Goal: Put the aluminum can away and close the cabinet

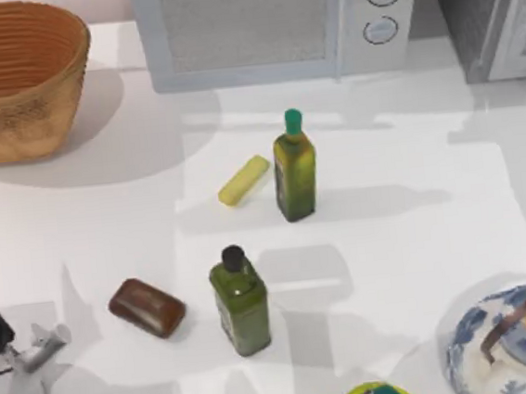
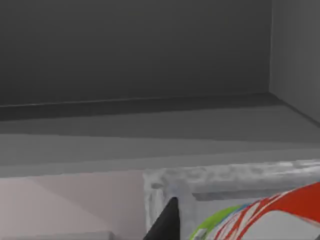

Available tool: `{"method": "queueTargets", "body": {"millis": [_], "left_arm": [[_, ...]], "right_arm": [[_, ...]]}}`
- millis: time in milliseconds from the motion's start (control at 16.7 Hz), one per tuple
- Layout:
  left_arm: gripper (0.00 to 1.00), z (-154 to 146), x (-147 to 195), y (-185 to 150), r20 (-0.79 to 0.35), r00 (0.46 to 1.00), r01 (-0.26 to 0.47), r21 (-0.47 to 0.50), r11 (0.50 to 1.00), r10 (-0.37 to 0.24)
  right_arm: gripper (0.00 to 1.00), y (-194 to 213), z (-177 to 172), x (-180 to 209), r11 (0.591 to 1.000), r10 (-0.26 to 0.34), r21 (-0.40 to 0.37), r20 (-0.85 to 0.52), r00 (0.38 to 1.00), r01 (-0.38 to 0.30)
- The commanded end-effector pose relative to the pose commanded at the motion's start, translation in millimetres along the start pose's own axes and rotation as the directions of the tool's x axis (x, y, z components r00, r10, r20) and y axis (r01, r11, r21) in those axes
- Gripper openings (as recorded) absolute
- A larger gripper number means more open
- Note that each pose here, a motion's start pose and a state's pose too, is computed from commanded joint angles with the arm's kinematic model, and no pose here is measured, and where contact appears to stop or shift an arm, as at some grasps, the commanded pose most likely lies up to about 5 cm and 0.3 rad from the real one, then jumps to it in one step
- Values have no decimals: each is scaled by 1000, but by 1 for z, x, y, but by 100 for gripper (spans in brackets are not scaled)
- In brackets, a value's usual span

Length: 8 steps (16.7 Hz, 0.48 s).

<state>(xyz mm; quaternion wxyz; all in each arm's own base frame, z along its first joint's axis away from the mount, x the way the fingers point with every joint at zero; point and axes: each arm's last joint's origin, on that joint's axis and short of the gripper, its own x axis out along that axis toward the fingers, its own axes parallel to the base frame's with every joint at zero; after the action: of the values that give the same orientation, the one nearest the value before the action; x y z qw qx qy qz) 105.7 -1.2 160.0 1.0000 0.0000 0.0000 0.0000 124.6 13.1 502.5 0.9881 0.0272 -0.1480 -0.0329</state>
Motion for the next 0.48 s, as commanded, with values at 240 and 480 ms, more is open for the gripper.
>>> {"method": "queueTargets", "body": {"millis": [240, 480], "left_arm": [[100, 0, 0, 0, 0, 1000, 0, 0, 1000, 0], [100, 0, 0, 0, 0, 1000, 0, 0, 1000, 0]], "right_arm": [[0, 18, -3, 60, 1000, 25, -14, -124, 992, -27], [0, 36, -22, 109, 998, 50, -33, -247, 968, -60]]}}
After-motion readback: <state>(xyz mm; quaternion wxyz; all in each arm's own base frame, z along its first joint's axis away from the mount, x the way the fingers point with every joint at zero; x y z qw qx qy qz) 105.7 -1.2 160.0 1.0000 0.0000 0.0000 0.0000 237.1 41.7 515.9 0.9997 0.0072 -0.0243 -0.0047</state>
